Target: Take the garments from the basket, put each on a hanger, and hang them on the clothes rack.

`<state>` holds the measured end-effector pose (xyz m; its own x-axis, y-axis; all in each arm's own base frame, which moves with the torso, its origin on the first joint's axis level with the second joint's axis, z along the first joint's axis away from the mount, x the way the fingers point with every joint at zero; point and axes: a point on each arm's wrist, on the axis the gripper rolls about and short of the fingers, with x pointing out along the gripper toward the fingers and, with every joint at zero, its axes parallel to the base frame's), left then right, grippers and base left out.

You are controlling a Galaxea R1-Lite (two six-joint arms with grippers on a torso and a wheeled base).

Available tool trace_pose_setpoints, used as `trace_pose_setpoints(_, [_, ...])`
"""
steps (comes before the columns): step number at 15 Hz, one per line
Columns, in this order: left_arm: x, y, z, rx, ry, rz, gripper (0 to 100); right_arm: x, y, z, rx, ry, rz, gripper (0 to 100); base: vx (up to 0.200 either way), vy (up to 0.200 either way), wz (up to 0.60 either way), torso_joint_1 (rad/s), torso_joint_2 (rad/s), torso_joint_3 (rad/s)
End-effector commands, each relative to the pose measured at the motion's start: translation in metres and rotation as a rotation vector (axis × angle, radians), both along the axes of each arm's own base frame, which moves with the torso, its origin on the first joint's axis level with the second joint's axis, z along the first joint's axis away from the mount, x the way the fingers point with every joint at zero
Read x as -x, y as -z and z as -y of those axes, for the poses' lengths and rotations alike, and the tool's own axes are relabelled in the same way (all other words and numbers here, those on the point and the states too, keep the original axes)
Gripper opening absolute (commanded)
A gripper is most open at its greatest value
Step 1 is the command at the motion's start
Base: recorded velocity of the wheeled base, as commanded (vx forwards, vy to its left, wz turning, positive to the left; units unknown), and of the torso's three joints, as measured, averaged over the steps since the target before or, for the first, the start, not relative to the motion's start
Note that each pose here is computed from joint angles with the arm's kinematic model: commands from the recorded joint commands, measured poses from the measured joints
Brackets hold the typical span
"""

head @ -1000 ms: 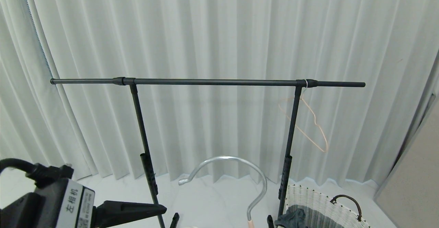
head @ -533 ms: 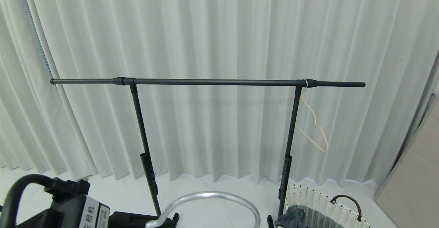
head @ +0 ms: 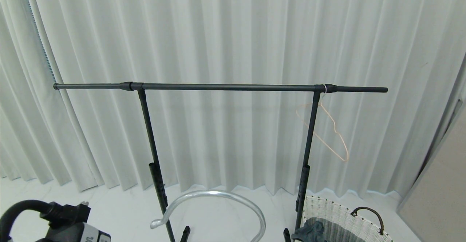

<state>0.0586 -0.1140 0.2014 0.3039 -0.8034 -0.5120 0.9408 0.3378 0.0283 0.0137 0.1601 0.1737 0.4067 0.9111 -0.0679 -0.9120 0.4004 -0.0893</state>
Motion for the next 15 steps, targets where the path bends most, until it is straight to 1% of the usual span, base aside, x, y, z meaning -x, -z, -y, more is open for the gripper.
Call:
trace_pose_setpoints(1, [0.0,0.0,0.0,-0.001,-0.004,0.002,0,0.0,0.0,0.001,0.001,0.005,0.01,100,0.0,0.0,0.0,0.0,0.0,0.0])
trace_pose_setpoints(3, [0.0,0.0,-0.001,-0.002,-0.013,0.008,0,-0.001,0.001,0.002,0.008,0.01,0.014,100,0.0,0.0,0.0,0.0,0.0,0.0])
trace_pose_setpoints(4, [-0.001,0.001,-0.001,-0.013,-0.04,0.021,0,-0.004,0.002,0.002,0.013,0.04,0.016,100,0.0,0.0,0.0,0.0,0.0,0.0])
trace_pose_setpoints(5, [-0.002,0.003,-0.002,-0.035,-0.081,0.043,0,-0.012,0.002,0.003,0.015,0.1,0.016,100,0.0,0.0,0.0,0.0,0.0,0.0])
trace_pose_setpoints(7, [-0.003,0.009,-0.006,-0.095,-0.169,0.117,0,-0.026,0.002,0.006,0.017,0.195,0.017,100,0.0,0.0,0.0,0.0,0.0,0.0])
trace_pose_setpoints(8, [-0.004,0.01,-0.008,-0.117,-0.214,0.145,0,-0.029,0.002,0.007,0.017,0.215,0.017,100,0.0,0.0,0.0,0.0,0.0,0.0])
trace_pose_setpoints(10, [-0.013,0.011,-0.014,-0.137,-0.326,0.157,0,-0.033,0.004,0.007,0.026,0.229,0.009,100,0.0,0.0,0.0,0.0,0.0,0.0])
trace_pose_setpoints(11, [-0.018,0.01,-0.016,-0.138,-0.369,0.156,0,-0.033,0.007,0.006,0.04,0.231,0.005,100,0.0,0.0,0.0,0.0,0.0,0.0])
trace_pose_setpoints(12, [-0.024,0.004,-0.018,-0.119,-0.423,0.163,0,-0.035,0.011,0.004,0.051,0.235,-0.015,100,0.0,0.0,0.0,0.0,0.0,0.0])
trace_pose_setpoints(14, [-0.037,-0.012,-0.015,-0.058,-0.496,0.193,0,-0.038,0.012,-0.008,0.018,0.248,-0.109,100,0.0,0.0,0.0,0.0,0.0,0.0])
trace_pose_setpoints(15, [-0.043,-0.022,-0.013,-0.021,-0.52,0.214,0,-0.041,0.012,-0.02,0.005,0.255,-0.161,100,0.0,0.0,0.0,0.0,0.0,0.0])
